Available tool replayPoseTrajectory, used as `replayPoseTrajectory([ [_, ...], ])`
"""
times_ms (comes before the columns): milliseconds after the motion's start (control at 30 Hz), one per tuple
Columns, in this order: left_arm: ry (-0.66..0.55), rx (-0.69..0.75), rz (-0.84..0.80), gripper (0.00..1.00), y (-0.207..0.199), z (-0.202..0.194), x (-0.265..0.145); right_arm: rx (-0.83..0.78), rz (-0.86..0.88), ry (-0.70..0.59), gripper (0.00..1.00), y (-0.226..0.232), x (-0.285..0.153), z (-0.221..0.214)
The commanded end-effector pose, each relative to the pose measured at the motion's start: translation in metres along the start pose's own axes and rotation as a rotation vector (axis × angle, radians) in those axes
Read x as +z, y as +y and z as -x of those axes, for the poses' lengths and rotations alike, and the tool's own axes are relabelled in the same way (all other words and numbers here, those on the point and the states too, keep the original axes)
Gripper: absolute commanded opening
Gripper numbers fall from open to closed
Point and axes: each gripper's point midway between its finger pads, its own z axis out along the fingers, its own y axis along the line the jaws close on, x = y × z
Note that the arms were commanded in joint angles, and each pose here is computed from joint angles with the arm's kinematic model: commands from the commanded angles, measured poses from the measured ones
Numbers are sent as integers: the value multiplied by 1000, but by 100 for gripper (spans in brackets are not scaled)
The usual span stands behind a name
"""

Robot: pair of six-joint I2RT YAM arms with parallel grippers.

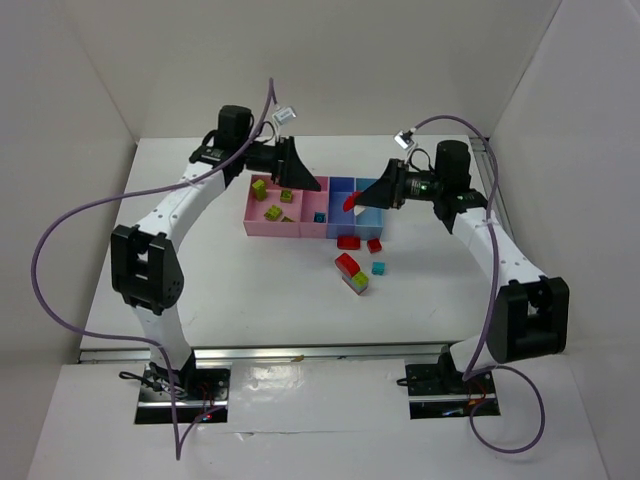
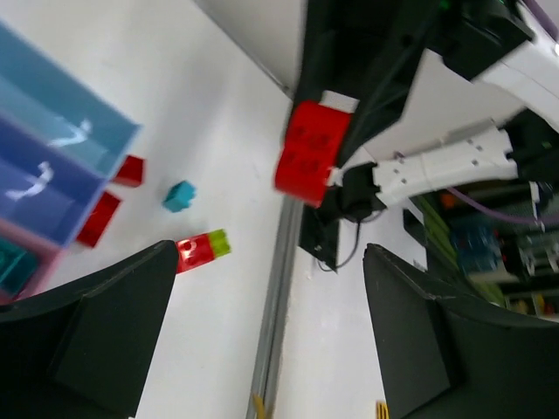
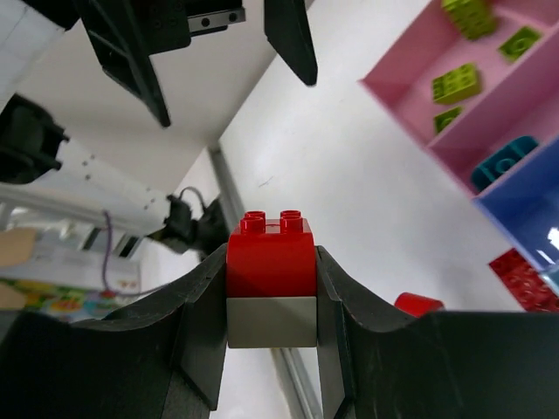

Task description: Sort the legos into containers by color

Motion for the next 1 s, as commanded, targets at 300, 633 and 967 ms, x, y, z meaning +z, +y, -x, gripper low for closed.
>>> replayPoseTrajectory([
  [300,103,123,-231,96,-65,-13,38,-121,235,44,0,50,2,15],
  [633,156,99,-270,90,-69,-24,58,-142,263,51,0,57,9,14],
  [967,178,75,-270,76,-67,-30,62,-141,246,39,0,54,12,19],
])
